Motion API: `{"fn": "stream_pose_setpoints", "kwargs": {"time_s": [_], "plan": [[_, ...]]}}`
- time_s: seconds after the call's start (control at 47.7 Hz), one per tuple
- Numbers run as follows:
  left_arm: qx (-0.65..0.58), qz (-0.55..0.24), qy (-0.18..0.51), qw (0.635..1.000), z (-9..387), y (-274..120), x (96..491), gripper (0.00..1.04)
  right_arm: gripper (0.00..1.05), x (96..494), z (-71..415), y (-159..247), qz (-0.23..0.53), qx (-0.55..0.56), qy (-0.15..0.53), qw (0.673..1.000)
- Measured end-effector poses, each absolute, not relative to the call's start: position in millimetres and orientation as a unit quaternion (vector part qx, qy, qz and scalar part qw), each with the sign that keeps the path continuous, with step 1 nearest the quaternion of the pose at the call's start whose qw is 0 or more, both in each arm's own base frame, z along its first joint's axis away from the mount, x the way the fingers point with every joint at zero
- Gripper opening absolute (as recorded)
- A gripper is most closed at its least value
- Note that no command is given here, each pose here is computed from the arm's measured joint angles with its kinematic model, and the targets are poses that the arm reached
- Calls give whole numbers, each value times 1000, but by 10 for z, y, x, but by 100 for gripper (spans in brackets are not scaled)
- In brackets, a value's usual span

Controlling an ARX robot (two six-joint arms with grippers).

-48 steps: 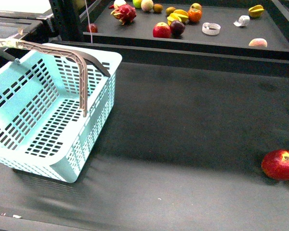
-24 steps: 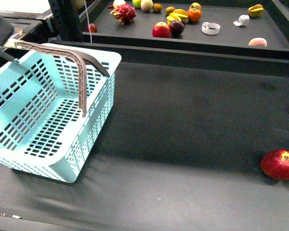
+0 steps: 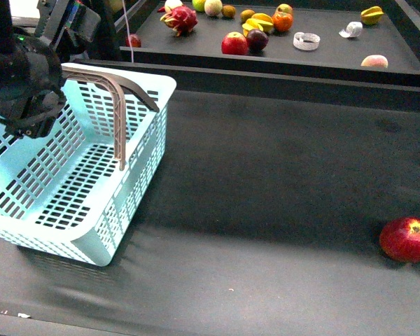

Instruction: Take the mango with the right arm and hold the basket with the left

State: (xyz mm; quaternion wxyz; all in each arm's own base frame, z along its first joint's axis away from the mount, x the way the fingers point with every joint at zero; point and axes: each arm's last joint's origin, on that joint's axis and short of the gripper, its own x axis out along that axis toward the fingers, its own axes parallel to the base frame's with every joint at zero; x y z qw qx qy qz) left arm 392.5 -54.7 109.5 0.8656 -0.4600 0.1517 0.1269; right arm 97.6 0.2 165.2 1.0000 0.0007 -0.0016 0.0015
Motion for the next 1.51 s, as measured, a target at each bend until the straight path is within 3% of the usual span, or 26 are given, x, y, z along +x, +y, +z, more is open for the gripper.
{"fn": "stream_pose_setpoints", "kwargs": {"time_s": [0.294,0.671,0.818,0.986,1.258,1.51], "plan": [[-475,132,163,855,957,-537,4245,95,96,976,1652,2,2,1,-2,1000],[-479,129,173,851,882,-539,4273,25,96,976,1652,2,2,1,-2,1000],[-503,125,174,837,902,-551,4228,7,96,976,1652,2,2,1,-2,1000],[-468,86,167,863,1148,-647,4026,6,96,976,1652,2,2,1,-2,1000],[-330,-69,139,931,1555,-902,3523,6,96,976,1652,2,2,1,-2,1000],[-200,-156,174,951,1404,-1071,2946,6,96,976,1652,2,2,1,-2,1000]]}}
